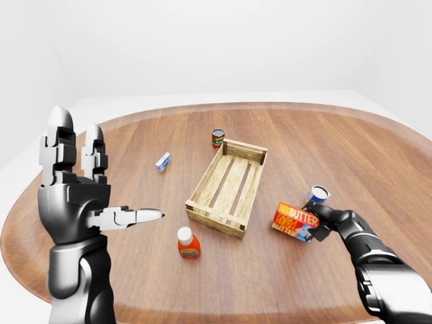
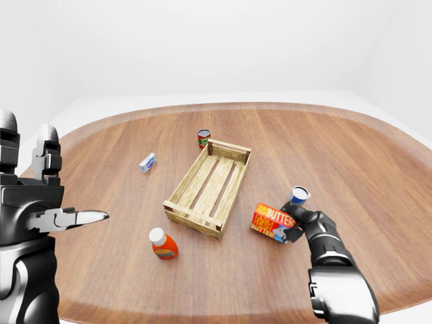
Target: Pick up the butter and put it in the tray.
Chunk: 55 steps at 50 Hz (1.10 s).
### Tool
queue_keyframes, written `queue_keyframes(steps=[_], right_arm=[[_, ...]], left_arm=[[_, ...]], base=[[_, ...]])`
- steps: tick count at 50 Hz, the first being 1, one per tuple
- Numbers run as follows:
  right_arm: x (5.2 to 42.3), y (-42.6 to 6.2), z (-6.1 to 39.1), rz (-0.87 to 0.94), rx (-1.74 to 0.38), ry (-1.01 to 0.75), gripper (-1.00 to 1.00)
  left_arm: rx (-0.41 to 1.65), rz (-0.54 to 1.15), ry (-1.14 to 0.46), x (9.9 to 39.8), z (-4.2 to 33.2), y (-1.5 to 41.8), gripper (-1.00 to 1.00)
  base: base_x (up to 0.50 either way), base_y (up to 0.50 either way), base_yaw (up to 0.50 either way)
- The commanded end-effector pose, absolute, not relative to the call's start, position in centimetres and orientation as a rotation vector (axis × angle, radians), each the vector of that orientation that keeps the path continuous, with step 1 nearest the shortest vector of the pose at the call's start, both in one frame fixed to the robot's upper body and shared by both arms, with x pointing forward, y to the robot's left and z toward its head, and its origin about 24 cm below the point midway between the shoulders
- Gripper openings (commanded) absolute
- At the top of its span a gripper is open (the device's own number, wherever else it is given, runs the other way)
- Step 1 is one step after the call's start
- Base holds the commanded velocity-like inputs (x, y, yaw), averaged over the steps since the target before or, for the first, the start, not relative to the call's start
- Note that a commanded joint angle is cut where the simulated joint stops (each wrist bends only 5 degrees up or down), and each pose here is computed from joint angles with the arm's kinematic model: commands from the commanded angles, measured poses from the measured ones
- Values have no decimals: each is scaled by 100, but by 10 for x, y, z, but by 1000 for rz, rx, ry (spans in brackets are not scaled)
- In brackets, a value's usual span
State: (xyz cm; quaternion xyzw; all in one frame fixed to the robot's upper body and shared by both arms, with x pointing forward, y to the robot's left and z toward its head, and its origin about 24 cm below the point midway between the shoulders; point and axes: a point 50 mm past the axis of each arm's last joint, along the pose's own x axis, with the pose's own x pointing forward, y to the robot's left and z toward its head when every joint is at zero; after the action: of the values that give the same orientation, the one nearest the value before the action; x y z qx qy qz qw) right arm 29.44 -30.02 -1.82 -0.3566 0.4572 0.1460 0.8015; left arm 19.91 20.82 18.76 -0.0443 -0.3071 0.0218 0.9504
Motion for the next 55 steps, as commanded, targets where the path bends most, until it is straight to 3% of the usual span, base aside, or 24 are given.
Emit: queue_keyframes(steps=[1,30,55], right_arm=[[309,-309,10,273,-765,862,-100],[337,-301,87,294,-978,623,-100],[367,-271,102,360,-843,553,-100]], left_arm=[[-92,42,-638,196,190,208,100],[-91,43,-634,197,189,208,100],[-95,47,-646,196,192,210,100]], base=[[0,0,0],[0,0,0],[0,0,0]])
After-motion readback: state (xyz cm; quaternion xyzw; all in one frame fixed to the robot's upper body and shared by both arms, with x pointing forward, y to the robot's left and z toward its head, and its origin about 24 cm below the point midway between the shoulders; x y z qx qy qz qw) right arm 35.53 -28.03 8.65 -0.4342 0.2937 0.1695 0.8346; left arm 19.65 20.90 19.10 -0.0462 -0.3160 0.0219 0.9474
